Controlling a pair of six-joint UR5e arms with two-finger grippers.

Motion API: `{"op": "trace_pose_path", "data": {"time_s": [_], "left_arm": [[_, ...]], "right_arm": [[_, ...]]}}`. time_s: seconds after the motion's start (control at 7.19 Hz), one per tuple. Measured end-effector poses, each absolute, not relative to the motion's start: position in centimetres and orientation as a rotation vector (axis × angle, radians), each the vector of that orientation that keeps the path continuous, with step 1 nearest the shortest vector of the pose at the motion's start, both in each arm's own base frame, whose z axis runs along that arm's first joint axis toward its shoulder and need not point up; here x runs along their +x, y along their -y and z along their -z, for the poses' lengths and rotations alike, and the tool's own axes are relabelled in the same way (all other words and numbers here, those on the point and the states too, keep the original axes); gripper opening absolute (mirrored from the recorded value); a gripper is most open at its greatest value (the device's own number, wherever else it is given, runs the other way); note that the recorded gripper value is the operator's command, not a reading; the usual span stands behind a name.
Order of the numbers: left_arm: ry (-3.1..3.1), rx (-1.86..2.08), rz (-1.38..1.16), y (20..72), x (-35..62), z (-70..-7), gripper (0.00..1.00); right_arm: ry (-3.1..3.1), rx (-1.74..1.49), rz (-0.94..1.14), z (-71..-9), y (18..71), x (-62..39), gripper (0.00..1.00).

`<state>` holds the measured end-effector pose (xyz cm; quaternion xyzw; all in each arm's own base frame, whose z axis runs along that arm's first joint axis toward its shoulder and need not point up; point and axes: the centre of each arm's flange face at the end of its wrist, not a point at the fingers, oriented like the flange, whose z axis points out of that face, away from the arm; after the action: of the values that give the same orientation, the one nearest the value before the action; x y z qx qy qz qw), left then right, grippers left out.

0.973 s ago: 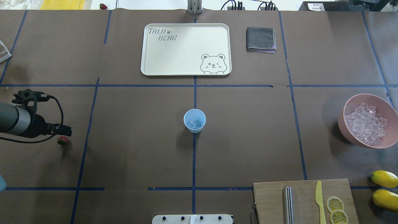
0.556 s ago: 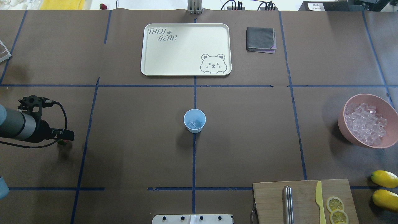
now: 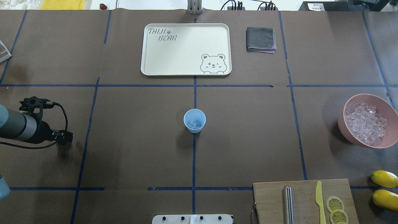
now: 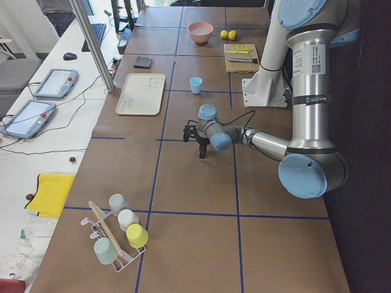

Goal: Put ice and strawberries in cup
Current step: 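Lower the left gripper onto the red strawberry and grasp it, then carry the strawberry with the left gripper over the light-blue cup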

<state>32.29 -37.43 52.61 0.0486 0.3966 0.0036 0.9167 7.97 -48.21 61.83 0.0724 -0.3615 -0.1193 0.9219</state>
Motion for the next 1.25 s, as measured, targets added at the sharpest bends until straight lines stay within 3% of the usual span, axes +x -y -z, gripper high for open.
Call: {"op": "trace_pose_path", "data": {"time_s": [0.56, 1.25], "left_arm": [[-0.849, 0.114, -0.025, 37.1, 31.7, -49.4, 0.00], [-0.852, 0.116, -0.057, 35.5, 28.9, -33.8, 0.00]], "right_arm": [[0.741, 0.150, 0.245, -61.7, 48.2, 8.0, 1.00], [0.739, 0.154, 0.247, -61.7, 48.2, 8.0, 1.00]]}}
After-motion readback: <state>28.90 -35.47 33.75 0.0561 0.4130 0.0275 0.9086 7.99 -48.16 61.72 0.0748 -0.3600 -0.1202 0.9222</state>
